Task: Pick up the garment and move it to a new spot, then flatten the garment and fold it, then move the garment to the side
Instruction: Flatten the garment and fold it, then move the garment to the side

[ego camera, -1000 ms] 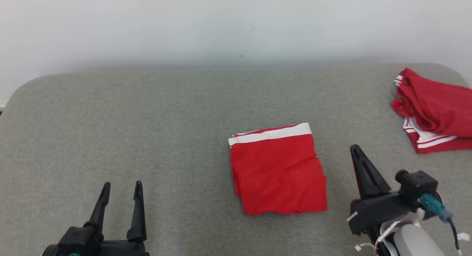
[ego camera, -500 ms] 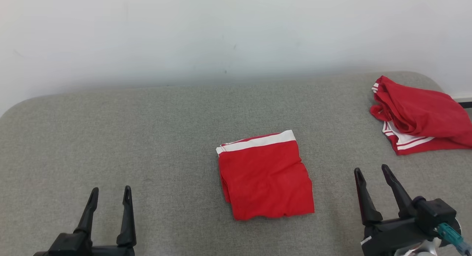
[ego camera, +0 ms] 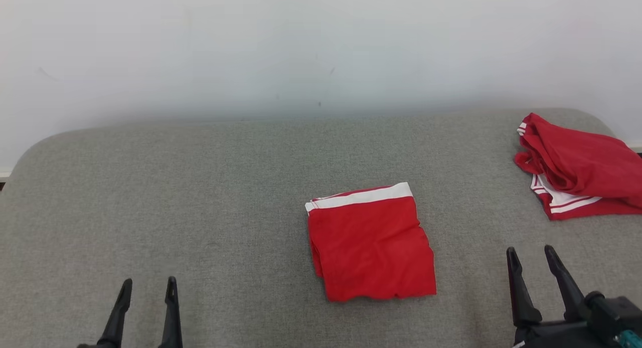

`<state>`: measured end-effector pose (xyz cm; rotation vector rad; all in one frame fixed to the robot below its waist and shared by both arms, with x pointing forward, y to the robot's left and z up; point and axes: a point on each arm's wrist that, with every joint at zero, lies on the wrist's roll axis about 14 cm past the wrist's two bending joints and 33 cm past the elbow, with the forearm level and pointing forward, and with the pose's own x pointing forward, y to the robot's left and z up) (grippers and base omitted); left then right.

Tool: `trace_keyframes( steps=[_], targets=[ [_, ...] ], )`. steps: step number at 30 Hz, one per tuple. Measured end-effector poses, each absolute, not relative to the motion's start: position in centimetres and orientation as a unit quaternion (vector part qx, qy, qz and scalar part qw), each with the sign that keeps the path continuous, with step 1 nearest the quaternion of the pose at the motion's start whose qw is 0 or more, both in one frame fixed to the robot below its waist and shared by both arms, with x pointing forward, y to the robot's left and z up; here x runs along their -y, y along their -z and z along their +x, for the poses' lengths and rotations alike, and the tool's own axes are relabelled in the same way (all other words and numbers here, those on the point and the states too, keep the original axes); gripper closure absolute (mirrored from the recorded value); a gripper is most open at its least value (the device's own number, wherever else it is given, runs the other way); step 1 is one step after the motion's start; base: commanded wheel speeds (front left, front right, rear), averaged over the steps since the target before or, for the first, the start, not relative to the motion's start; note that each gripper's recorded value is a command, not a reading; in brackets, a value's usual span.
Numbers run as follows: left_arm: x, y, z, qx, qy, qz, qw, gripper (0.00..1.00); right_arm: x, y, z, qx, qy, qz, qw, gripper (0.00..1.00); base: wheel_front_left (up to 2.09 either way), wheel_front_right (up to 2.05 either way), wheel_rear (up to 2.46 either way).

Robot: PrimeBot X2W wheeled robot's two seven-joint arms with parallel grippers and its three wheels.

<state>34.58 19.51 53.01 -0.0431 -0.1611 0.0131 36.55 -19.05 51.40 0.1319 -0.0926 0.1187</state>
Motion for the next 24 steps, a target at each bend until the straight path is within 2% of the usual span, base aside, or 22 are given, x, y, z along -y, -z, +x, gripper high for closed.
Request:
trace_keyframes(
  steps=[24],
  targets=[
    [-19.4, -52.6, 34.4, 0.074, -0.006, -0.026, 0.997, 0.0, 18.0, -49.8, 35.4, 0.023, -0.067, 0.062, 0.996, 0.0, 0.0, 0.0, 0.0]
  ],
)
